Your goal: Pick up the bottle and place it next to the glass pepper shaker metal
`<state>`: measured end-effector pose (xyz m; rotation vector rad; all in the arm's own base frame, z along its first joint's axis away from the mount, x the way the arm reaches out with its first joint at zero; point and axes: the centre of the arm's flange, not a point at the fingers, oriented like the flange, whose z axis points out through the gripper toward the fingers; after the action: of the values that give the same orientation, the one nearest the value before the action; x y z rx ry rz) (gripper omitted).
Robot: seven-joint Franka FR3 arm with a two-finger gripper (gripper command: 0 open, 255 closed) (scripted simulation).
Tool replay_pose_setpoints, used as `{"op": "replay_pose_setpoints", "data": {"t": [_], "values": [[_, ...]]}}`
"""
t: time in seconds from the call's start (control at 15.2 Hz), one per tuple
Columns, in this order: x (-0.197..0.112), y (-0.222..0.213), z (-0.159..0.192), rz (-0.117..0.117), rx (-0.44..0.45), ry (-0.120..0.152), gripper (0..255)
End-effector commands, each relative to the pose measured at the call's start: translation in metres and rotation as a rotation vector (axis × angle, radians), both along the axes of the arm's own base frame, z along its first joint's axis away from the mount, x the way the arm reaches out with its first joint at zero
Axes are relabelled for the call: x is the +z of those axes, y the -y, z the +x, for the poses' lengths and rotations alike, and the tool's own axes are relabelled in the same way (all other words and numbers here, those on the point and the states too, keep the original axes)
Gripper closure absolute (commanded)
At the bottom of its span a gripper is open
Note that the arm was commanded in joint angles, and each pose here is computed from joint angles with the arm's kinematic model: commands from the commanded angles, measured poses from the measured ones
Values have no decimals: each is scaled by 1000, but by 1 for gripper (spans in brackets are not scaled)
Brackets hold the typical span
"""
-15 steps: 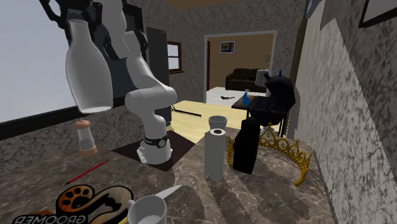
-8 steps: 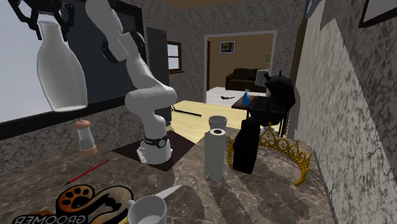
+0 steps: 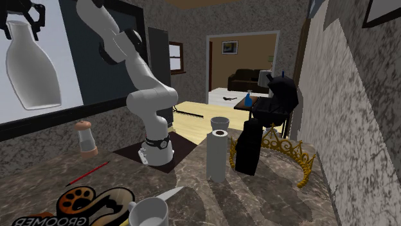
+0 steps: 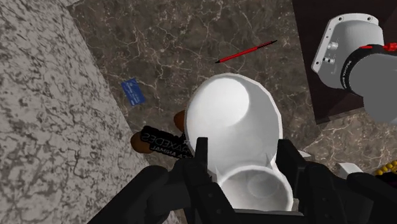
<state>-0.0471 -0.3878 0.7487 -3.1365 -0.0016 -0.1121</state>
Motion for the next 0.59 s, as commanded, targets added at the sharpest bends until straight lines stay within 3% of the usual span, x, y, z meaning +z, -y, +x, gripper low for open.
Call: {"op": "replay_pose_setpoints", "data": {"t": [0.0, 0.13, 0.53], "values": [[-1, 16, -21, 0, 1, 0, 255], [-1, 37, -47, 0, 1, 0, 255], [-33, 37, -47, 0, 1, 0, 255]]}}
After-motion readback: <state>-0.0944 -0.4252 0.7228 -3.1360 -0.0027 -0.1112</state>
